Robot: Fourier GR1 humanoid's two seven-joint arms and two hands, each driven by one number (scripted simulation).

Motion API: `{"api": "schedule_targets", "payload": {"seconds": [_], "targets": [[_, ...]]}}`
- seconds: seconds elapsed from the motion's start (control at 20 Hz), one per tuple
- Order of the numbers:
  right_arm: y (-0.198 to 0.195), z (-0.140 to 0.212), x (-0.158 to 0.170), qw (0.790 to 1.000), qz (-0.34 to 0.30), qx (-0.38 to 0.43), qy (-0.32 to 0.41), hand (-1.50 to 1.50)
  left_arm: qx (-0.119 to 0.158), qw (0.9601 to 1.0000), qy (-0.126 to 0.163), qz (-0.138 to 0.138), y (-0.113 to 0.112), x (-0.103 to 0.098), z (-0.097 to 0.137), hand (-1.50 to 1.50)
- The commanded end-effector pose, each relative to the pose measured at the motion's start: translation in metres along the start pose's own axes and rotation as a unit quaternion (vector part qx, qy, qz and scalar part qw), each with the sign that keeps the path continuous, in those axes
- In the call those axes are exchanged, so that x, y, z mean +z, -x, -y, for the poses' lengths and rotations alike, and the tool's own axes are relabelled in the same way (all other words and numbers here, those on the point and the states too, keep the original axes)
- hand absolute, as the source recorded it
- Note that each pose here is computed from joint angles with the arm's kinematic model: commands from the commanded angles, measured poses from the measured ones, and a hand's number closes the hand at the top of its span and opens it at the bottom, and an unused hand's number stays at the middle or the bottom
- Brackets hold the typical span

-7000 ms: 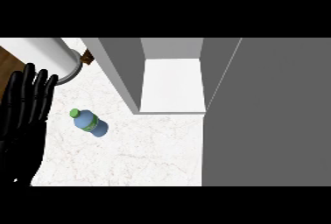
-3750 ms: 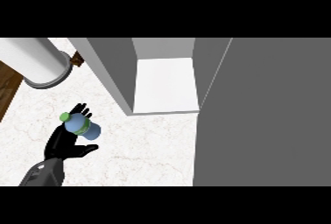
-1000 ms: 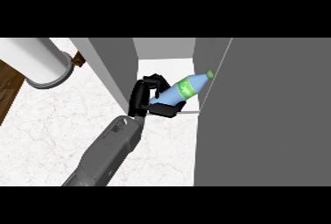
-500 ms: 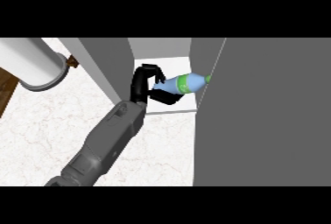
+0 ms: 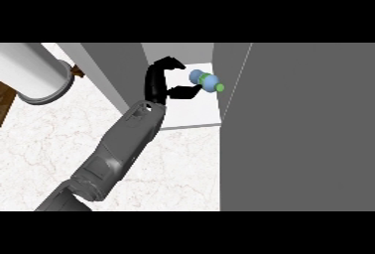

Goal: Pick up the bottled water, place it into the cabinet and close the cabinet

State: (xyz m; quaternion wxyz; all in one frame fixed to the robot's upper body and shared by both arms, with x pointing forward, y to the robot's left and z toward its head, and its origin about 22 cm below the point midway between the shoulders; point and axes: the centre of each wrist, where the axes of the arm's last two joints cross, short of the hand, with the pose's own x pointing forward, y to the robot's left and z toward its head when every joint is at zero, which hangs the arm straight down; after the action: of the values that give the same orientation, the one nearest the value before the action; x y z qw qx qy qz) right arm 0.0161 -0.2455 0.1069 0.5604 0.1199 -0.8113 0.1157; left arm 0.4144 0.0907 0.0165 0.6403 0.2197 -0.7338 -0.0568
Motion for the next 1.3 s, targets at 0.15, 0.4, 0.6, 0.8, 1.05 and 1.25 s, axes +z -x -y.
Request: {"api": "schedule_targets", "payload": {"seconds": [0.15,0.4,0.6,0.8,1.05,1.25], "targets": [[-0.013,-0.003,-0.004,0.999,0.022,-0.036,0.012,-1.50,-0.048,0.9973,-0.055,0.005,-0.007,-0.011,-0.002,-1.50],[-0.017,-0.004,-0.005,0.999,0.024,-0.034,0.000,-1.50,0.056,0.9963,-0.035,0.055,-0.027,-0.029,-0.017,-1.50],[-0.015,-0.005,-0.007,0.999,0.030,-0.034,0.004,-1.50,0.190,0.9765,-0.014,0.100,-0.050,-0.024,-0.003,1.50],[-0.009,0.006,-0.006,0.999,0.027,-0.032,-0.007,-1.50,0.235,0.9644,0.036,0.116,-0.057,-0.026,-0.001,1.50],[-0.028,-0.006,-0.019,0.999,0.027,-0.031,-0.008,-1.50,0.242,0.9618,0.045,0.119,-0.041,-0.014,0.001,1.50],[-0.026,-0.006,-0.020,0.999,0.027,-0.019,-0.017,-1.50,0.283,0.9495,0.085,0.105,-0.043,0.001,0.007,1.50]]}}
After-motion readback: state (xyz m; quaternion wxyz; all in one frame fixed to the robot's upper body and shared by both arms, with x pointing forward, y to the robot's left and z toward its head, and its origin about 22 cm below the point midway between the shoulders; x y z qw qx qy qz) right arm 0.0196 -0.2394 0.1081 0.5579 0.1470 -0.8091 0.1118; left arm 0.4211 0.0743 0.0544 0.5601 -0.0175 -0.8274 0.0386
